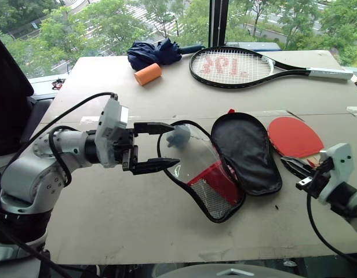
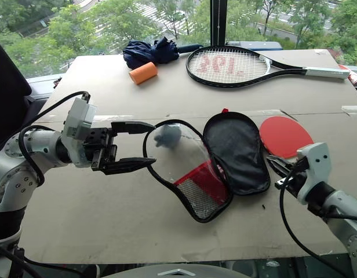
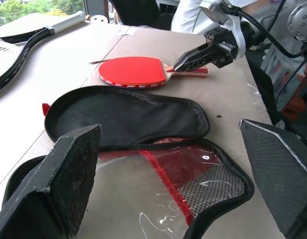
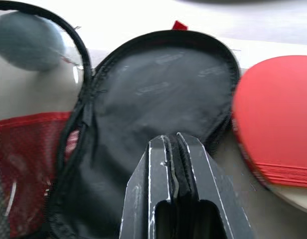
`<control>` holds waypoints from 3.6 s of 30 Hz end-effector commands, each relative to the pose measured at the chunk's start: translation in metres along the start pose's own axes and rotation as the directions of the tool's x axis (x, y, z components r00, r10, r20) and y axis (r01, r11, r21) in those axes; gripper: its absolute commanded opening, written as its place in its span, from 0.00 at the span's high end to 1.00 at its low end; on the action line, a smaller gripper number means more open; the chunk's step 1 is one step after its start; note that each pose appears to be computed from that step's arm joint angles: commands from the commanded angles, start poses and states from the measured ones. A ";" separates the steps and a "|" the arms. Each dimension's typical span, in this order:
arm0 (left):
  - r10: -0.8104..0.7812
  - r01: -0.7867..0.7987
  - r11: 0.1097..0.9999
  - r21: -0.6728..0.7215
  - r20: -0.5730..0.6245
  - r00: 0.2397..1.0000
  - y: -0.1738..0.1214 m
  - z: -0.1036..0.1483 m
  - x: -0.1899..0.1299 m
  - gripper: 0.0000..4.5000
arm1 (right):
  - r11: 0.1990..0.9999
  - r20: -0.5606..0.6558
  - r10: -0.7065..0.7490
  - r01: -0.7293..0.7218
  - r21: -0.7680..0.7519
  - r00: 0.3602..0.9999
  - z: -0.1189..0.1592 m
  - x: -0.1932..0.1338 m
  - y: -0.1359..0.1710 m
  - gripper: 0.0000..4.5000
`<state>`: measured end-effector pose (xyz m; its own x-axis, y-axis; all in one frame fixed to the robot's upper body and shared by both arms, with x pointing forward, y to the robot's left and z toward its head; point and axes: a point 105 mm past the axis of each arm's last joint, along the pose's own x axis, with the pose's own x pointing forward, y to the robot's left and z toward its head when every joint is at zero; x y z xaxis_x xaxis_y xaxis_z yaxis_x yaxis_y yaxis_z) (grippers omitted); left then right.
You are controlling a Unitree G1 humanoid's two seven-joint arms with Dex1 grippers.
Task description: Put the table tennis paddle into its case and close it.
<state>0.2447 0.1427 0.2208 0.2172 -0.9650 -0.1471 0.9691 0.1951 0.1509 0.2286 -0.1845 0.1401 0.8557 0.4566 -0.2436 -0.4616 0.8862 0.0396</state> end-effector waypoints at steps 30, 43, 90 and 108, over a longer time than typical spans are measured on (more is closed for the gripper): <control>-0.022 0.024 0.998 0.059 -0.023 0.999 -0.009 0.014 -0.009 0.00 | 0.932 -0.154 -0.362 0.357 -0.060 0.919 0.000 -0.039 -0.092 0.78; 0.062 -0.057 0.995 0.076 -0.058 0.996 0.009 0.008 -0.025 0.00 | 0.979 -0.217 -0.190 0.166 -0.122 0.958 -0.003 0.012 0.006 0.78; 0.193 -0.236 0.953 -0.189 -0.222 0.956 -0.036 -0.102 -0.060 0.00 | 0.938 0.152 0.252 -0.202 -0.283 0.956 0.011 -0.041 -0.031 0.01; 0.237 -0.226 0.970 0.091 -0.137 0.962 0.004 -0.140 0.001 0.00 | 0.797 0.123 0.540 -0.459 -0.393 0.832 0.029 -0.081 -0.026 0.01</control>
<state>0.2637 0.1734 0.0764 0.4652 -0.8438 -0.2677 0.8807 0.4107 0.2359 0.1804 -0.2409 0.1736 0.4875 0.8691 -0.0841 -0.8640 0.4663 -0.1898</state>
